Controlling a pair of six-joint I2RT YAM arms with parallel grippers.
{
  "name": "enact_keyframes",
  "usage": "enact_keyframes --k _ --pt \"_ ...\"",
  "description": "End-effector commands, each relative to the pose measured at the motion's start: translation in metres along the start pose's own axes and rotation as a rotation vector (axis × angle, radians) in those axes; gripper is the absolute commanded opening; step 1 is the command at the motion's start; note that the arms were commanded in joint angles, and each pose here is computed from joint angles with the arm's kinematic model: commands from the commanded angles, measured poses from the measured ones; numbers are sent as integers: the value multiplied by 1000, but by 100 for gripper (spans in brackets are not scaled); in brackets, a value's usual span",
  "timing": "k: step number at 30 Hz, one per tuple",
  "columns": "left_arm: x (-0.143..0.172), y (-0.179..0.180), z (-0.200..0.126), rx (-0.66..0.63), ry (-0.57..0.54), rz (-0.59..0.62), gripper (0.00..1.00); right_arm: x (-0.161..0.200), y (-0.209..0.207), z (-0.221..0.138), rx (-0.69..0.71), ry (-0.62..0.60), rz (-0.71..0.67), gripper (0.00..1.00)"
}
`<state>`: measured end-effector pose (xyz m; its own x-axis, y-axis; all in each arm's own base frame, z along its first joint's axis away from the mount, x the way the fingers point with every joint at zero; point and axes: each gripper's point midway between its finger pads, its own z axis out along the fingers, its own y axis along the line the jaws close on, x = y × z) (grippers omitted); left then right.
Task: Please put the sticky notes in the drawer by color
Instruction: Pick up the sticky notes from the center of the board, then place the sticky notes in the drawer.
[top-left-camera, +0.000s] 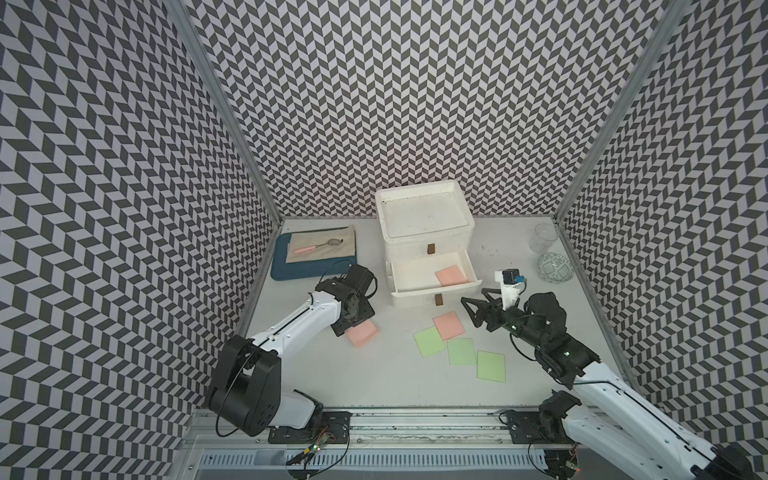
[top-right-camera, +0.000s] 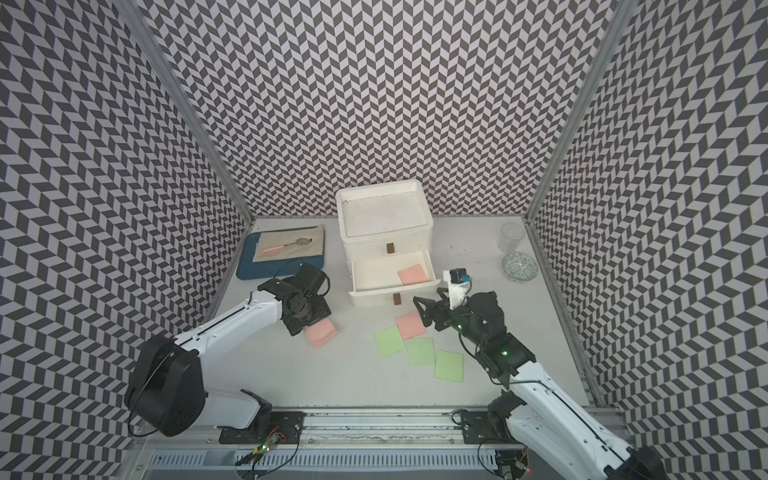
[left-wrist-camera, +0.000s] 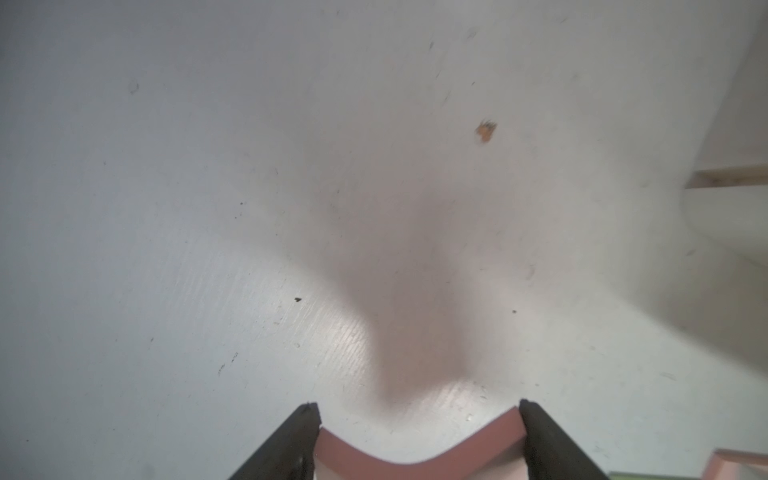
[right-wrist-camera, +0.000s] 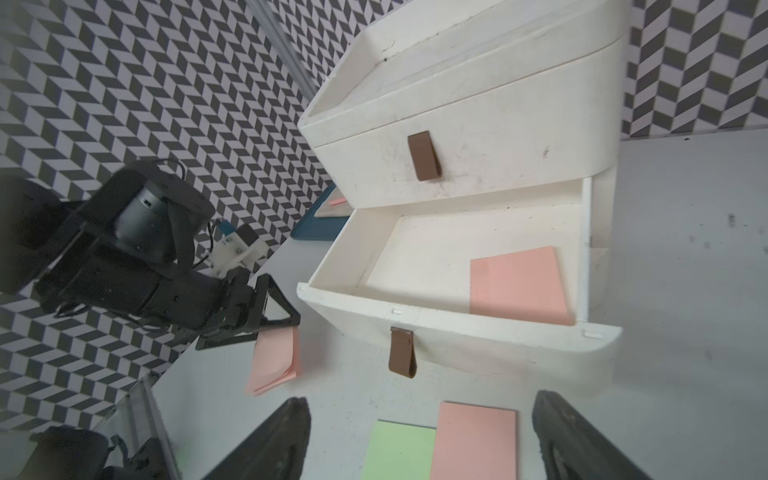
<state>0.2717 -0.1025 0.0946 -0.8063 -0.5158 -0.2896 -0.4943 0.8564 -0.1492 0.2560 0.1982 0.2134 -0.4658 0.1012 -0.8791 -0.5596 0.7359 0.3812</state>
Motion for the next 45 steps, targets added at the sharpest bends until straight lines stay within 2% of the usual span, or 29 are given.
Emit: enact_keyframes --k 1,5,10,16,26,31,38,43,45 --pt "-5 2 -15 3 -30 26 77 -14 31 8 -85 -25 -56 88" --pt "-6 -4 -33 52 -41 23 77 -5 68 17 -213 16 -50 88" --pt "-20 -20 -77 170 -127 16 76 9 137 26 -513 103 23 88" --pt "-31 -42 -128 344 -195 38 77 8 191 38 -677 188 88 88" --pt "-30 -55 -180 492 -213 41 77 -21 203 76 -657 193 196 88" --pt "-27 -58 -190 531 -217 48 78 -35 208 89 -650 183 210 86" --pt "-31 -55 -208 560 -247 48 78 -33 196 104 -571 183 201 84" --pt "-28 -59 -209 583 -234 51 78 -40 200 105 -577 172 186 73" --pt "-28 -60 -210 589 -232 54 78 -42 201 106 -577 169 178 64"
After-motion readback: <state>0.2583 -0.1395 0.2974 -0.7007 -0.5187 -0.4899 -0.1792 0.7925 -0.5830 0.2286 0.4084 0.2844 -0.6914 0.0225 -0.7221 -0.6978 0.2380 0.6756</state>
